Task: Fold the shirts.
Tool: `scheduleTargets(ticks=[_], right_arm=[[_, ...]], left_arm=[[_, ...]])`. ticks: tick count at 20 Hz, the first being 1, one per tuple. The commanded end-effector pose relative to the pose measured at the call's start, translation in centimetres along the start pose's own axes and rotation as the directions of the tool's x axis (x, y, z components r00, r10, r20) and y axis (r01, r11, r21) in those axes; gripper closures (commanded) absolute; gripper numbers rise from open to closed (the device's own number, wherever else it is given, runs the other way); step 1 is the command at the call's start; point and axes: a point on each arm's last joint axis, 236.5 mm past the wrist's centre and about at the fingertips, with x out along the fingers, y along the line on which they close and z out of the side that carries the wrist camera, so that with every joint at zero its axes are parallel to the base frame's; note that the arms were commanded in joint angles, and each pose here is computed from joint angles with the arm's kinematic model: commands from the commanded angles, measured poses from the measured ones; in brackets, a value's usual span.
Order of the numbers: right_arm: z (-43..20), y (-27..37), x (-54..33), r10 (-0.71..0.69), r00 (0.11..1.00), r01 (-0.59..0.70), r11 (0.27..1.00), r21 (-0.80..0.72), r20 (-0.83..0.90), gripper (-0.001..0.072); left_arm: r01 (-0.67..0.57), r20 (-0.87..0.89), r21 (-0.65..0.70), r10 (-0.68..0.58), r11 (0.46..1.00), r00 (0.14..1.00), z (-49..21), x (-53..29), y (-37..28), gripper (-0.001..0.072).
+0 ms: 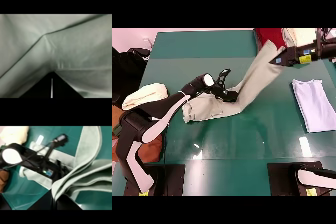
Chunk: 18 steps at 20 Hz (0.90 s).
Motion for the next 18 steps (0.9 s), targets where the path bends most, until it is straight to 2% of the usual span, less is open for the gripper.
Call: scheduleTargets(ticks=[1,4,8,10,13,15,18], right_arm=[[0.9,4.8,1.0,0.051,0.999,-0.05,0.997,-0.061,0.013,0.0696],[0.6,7.2,2.5,0.088,0.996,-0.088,0.992,-0.09,-0.002,0.0696],[-1.0,11.5,7.1,0.165,0.984,-0.172,0.976,-0.136,-0.065,0.0695],[-2.6,14.5,11.4,0.212,0.971,-0.227,0.961,-0.155,-0.109,0.0695],[-5.4,19.1,19.8,0.271,0.949,-0.3,0.933,-0.199,-0.161,0.0688],[-6.4,21.9,24.4,0.303,0.938,-0.336,0.913,-0.23,-0.167,0.0399],[-8.0,23.4,26.1,0.32,0.913,-0.383,0.886,-0.262,-0.254,0.0398]], left_arm=[[0.001,-0.025,-0.015,-0.002,1.0,1.0,0.0,-0.3,0.3,0.0681],[-0.004,-0.013,-0.014,0.003,1.0,1.0,2.1,-4.5,1.3,0.0681],[-0.15,0.206,0.021,0.142,0.989,0.968,7.6,-18.0,5.1,0.0681],[-0.247,0.331,0.004,0.232,0.969,0.915,8.9,-26.7,7.0,0.068],[-0.384,0.508,-0.058,0.358,0.921,0.784,9.1,-38.8,8.7,0.068],[-0.418,0.58,-0.099,0.394,0.903,0.713,8.5,-44.1,8.7,0.068],[-0.436,0.608,-0.123,0.414,0.892,0.677,7.3,-47.1,8.4,0.068]])
